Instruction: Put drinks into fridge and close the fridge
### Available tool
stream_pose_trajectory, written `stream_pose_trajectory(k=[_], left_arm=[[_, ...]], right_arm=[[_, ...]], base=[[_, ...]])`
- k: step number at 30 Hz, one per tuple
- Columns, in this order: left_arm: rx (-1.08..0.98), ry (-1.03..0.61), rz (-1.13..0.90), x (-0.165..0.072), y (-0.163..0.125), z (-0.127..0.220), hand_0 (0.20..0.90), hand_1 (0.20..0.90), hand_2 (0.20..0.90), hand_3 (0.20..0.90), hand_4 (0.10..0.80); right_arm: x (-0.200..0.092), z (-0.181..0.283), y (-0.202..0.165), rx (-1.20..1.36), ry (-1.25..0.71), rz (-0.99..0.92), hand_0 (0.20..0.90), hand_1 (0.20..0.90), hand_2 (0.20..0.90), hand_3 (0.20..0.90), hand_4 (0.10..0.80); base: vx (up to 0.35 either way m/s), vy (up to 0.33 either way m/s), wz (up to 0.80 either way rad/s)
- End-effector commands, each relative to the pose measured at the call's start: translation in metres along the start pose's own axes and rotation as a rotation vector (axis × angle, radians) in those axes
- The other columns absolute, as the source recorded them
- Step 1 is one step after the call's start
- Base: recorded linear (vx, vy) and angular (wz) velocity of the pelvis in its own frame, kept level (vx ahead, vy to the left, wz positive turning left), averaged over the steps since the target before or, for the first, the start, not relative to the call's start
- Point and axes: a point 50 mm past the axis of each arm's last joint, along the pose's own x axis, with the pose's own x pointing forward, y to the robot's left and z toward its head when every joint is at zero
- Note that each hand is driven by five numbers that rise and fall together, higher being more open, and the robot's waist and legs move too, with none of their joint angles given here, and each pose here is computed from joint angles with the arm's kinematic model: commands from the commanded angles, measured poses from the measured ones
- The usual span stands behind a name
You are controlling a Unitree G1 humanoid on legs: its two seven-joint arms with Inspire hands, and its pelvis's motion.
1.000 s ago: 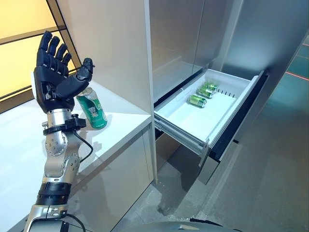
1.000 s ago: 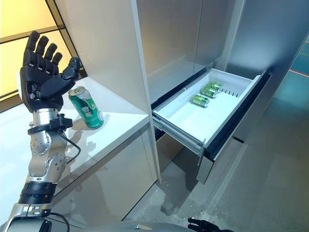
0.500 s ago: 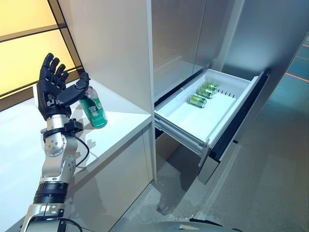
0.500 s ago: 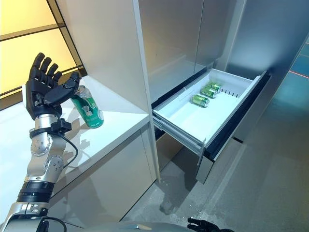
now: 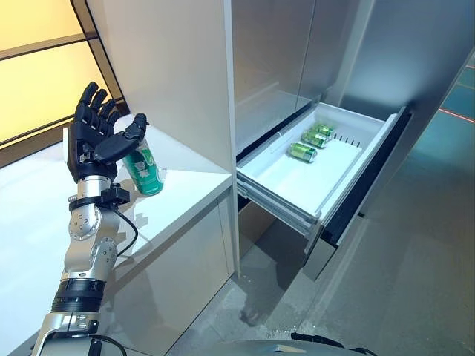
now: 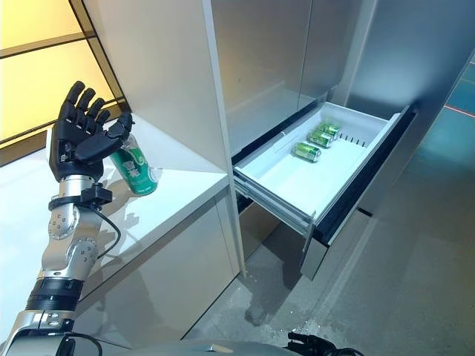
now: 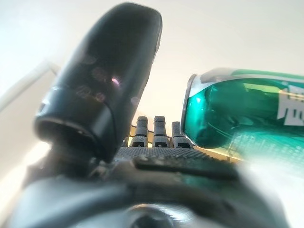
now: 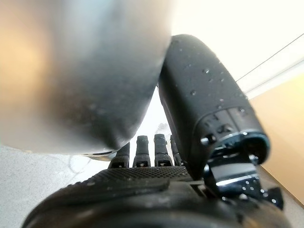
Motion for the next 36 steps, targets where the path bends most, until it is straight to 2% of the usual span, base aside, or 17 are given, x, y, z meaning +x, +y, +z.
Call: stream_pose_trajectory(k=[1,20,36], left_arm=[[0.036,-0.299,-0.087,0.034,-0.015,0.063,0.9,0.9,0.9,0.9,0.8],[0.256,-0.112,-0.091,0.034,-0.003,0.033,0.9,0.9,0.9,0.9,0.8],[0.27,-0.058,-0.066,0.03,0.002,0.019,0.9,0.9,0.9,0.9,0.8]], right_arm=[[-0.007,-0.01,-0.014,-0.066,0.07,-0.02,0.9,0.9,0.9,0.9,0.8],[-0.008,-0.009,-0.017,-0.069,0.074,-0.025,0.9,0.9,0.9,0.9,0.8],[-0.009,-0.008,-0.019,-0.058,0.071,-0.029,0.9,0.9,0.9,0.9,0.8]], base=[[0.0,0.0,0.0],[0.001,0.0,-0.01],[0.0,0.0,0.0]])
